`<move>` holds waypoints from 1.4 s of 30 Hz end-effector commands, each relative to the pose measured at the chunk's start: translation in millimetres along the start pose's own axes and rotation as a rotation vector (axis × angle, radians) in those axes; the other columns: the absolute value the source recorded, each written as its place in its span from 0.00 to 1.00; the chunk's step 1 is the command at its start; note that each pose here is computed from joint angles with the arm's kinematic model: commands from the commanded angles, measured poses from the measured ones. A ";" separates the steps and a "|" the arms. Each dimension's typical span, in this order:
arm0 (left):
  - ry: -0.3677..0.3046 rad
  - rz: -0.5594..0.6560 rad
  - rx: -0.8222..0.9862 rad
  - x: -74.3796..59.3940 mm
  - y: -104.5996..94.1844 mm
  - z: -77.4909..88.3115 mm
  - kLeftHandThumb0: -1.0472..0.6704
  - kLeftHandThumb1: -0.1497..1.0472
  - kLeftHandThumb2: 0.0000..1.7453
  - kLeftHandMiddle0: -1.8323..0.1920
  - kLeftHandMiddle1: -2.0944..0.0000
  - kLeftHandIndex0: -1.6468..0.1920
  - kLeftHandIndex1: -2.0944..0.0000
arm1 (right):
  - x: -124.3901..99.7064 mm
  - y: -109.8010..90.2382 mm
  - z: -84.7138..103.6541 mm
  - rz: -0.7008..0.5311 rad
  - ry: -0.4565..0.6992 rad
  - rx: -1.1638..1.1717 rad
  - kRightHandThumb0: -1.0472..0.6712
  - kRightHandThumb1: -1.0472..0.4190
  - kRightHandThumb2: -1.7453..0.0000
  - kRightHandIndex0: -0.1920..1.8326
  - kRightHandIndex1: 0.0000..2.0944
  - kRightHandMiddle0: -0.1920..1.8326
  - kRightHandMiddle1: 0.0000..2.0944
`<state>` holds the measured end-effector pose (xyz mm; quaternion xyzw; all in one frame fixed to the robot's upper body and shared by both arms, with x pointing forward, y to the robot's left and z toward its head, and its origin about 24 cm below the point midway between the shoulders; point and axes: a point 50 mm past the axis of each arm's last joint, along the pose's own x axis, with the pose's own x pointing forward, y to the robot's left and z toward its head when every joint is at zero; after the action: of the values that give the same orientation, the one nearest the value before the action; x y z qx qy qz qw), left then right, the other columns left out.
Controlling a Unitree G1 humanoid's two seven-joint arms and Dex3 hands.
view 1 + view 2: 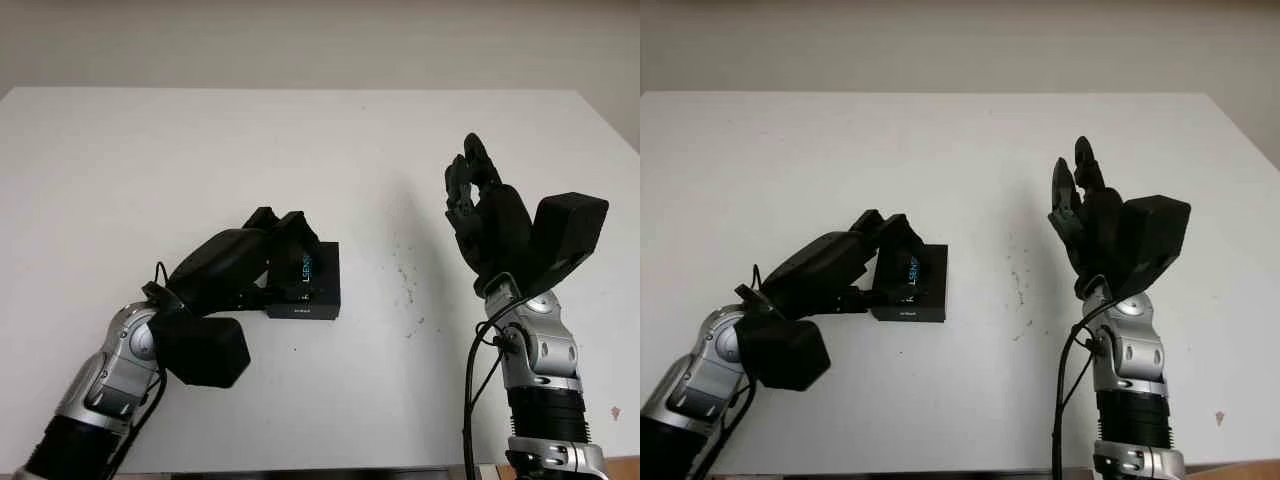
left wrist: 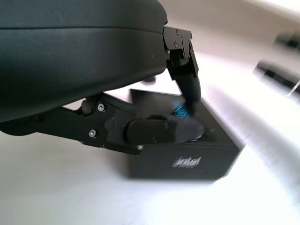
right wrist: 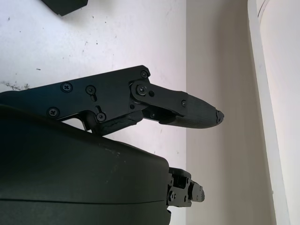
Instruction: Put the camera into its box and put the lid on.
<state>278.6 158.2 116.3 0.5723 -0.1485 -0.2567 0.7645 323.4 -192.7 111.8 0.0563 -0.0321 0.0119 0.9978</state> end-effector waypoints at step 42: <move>0.044 0.873 -1.239 -7.2 38.8 -74.4 0.22 1.00 0.33 1.00 1.00 1.00 1.00 | -4.9 51.5 8.8 0.080 -0.164 -0.078 0.27 0.00 0.59 0.00 0.00 0.00 0.00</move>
<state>316.4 231.8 127.8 -0.0527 -0.1690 0.0462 0.9831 314.4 -143.3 121.4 0.0144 -0.1042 0.0479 0.9933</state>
